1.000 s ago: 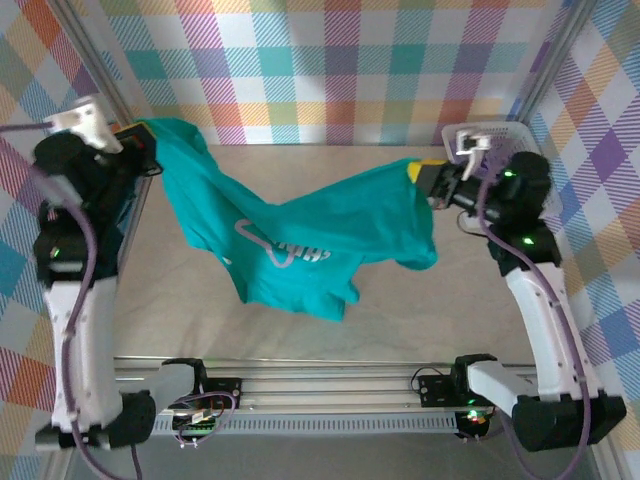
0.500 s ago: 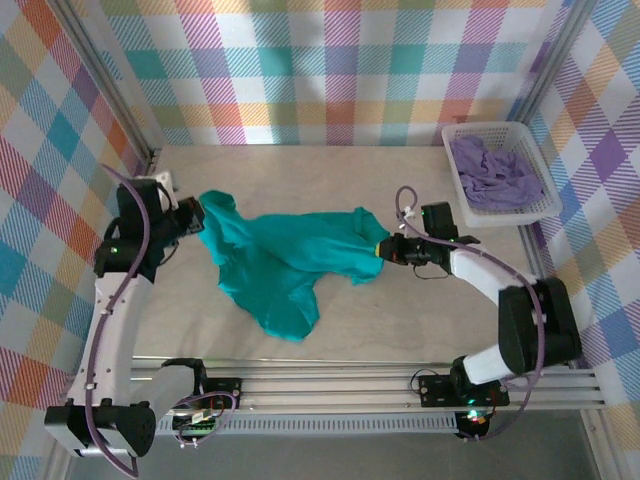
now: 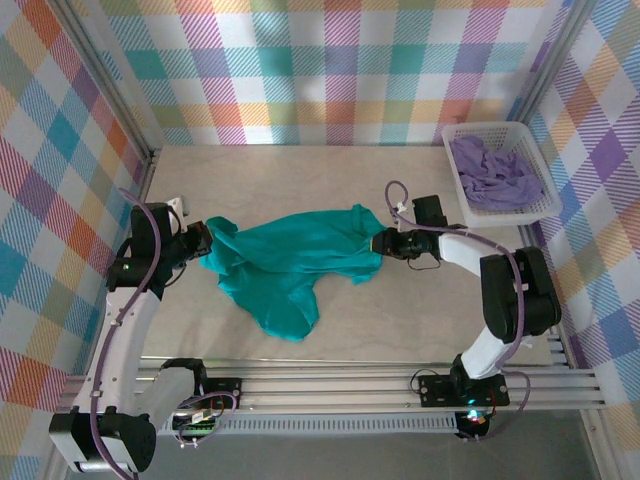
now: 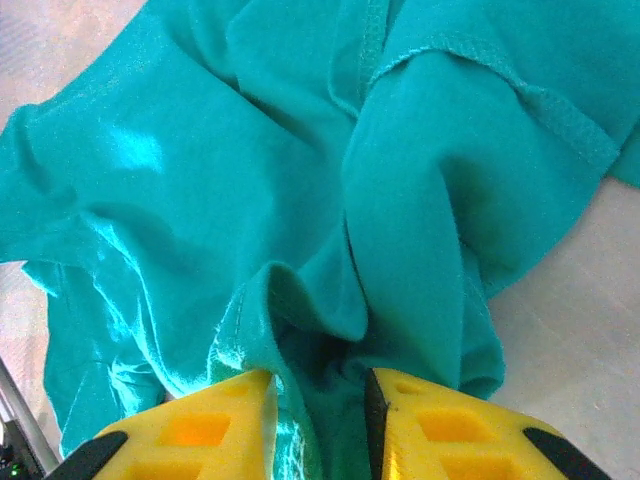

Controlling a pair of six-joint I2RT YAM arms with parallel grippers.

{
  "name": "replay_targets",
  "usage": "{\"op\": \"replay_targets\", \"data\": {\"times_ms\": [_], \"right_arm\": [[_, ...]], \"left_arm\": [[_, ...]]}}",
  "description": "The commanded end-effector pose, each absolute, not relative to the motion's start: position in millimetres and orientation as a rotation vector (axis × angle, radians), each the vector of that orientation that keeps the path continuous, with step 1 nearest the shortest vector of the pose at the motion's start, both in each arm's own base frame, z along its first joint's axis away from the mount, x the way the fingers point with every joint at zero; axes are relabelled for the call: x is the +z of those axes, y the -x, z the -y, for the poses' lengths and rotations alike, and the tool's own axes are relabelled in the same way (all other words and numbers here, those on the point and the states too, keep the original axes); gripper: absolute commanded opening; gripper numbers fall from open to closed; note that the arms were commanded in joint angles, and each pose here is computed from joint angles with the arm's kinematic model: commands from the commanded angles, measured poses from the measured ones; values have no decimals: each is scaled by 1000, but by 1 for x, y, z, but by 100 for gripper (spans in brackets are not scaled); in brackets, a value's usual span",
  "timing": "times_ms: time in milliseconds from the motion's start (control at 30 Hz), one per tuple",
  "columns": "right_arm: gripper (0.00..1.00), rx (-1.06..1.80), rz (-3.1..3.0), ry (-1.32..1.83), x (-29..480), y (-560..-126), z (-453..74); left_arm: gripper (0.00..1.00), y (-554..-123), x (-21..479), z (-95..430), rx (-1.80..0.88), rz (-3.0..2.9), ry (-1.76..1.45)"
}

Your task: Fold the inside-out t-shirt

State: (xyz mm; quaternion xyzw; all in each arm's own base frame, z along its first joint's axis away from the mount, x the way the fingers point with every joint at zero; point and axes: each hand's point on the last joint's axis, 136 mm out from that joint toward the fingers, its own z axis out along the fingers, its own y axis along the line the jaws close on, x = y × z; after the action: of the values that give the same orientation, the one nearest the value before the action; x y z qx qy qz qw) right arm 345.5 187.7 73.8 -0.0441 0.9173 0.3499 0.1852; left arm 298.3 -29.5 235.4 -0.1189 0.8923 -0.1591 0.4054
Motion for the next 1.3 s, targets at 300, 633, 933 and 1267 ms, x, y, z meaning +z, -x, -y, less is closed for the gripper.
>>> {"op": "replay_targets", "data": {"times_ms": [300,633,933,1267], "right_arm": [[38,989,-2555,220,82,-325,-188],[37,917,-2536,303,90,-320,-191],[23,918,-2560,331,83,-318,-197],[0,845,-2543,362,89,-319,-192]], "left_arm": [[0,-303,243,31,-429,-2216,281],[0,-304,242,31,-424,-2218,282],[0,-304,240,31,-422,-2224,279],[0,-304,242,31,-427,-2220,279]]}}
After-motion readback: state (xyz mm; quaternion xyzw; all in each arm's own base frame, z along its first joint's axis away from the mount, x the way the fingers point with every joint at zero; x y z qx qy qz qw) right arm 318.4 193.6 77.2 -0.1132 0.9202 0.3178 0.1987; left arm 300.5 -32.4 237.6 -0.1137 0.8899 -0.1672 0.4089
